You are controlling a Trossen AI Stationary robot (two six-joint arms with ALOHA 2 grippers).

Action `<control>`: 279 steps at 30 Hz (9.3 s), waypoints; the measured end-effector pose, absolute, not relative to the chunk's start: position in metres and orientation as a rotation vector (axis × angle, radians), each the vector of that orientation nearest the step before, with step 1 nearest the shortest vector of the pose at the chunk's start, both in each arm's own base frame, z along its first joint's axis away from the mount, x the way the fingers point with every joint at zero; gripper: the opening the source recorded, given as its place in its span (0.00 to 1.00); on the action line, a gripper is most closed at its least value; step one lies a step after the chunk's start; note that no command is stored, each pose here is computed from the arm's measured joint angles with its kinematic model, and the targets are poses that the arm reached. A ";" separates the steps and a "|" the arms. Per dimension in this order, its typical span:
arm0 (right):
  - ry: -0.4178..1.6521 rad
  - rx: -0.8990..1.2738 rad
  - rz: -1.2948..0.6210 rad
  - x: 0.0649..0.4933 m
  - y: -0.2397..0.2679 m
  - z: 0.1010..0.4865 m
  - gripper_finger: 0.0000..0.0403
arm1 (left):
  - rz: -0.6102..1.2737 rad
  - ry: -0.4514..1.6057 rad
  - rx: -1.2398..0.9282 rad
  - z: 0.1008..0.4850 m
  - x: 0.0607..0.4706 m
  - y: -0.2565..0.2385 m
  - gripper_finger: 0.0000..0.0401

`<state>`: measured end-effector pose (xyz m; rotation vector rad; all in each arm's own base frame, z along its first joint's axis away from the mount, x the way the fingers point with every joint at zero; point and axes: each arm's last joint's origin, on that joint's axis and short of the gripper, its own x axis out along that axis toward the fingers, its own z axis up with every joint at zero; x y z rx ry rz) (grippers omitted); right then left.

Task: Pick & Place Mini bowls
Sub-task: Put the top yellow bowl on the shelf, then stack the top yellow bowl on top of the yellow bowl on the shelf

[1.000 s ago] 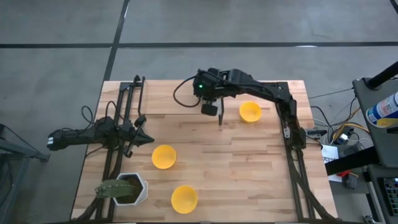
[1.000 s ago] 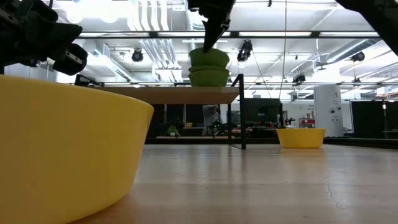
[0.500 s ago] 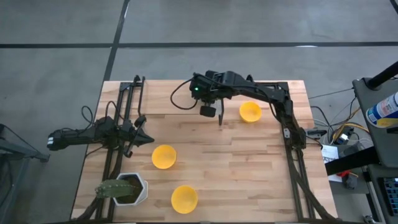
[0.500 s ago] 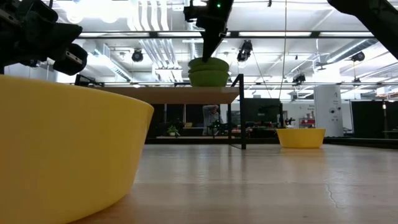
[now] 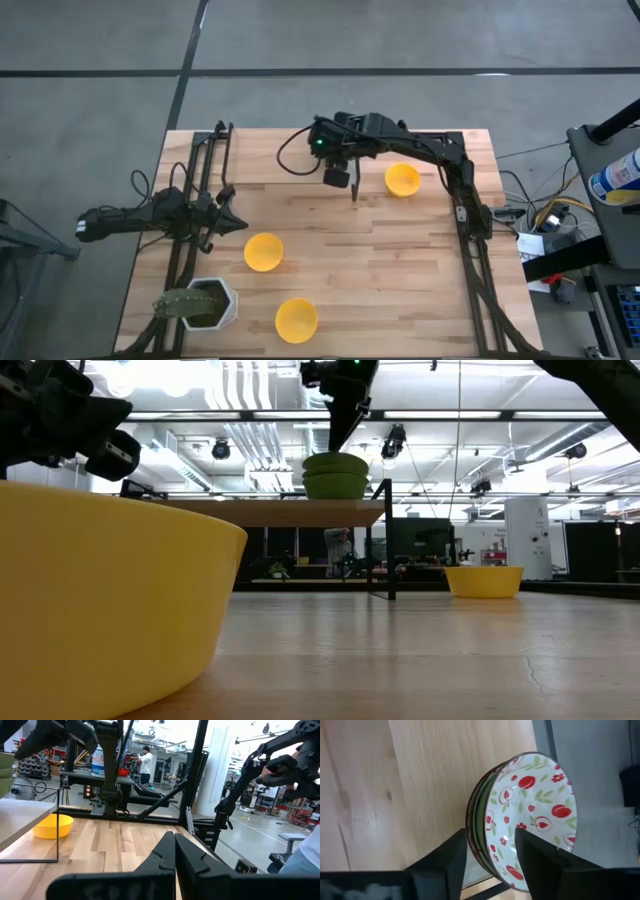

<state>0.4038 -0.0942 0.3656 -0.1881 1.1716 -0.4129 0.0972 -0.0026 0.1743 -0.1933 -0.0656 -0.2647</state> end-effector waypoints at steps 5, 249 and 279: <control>1.126 -0.173 -0.425 0.393 -0.089 0.382 0.45 | -0.264 -0.066 -0.193 0.174 0.097 -0.003 0.00; 0.747 -0.155 0.062 0.354 0.084 0.450 0.56 | 0.918 0.540 -1.740 0.325 0.154 0.149 0.00; 0.752 -0.136 0.057 0.355 0.084 0.450 0.56 | 1.009 0.900 -1.599 0.331 0.192 0.198 0.20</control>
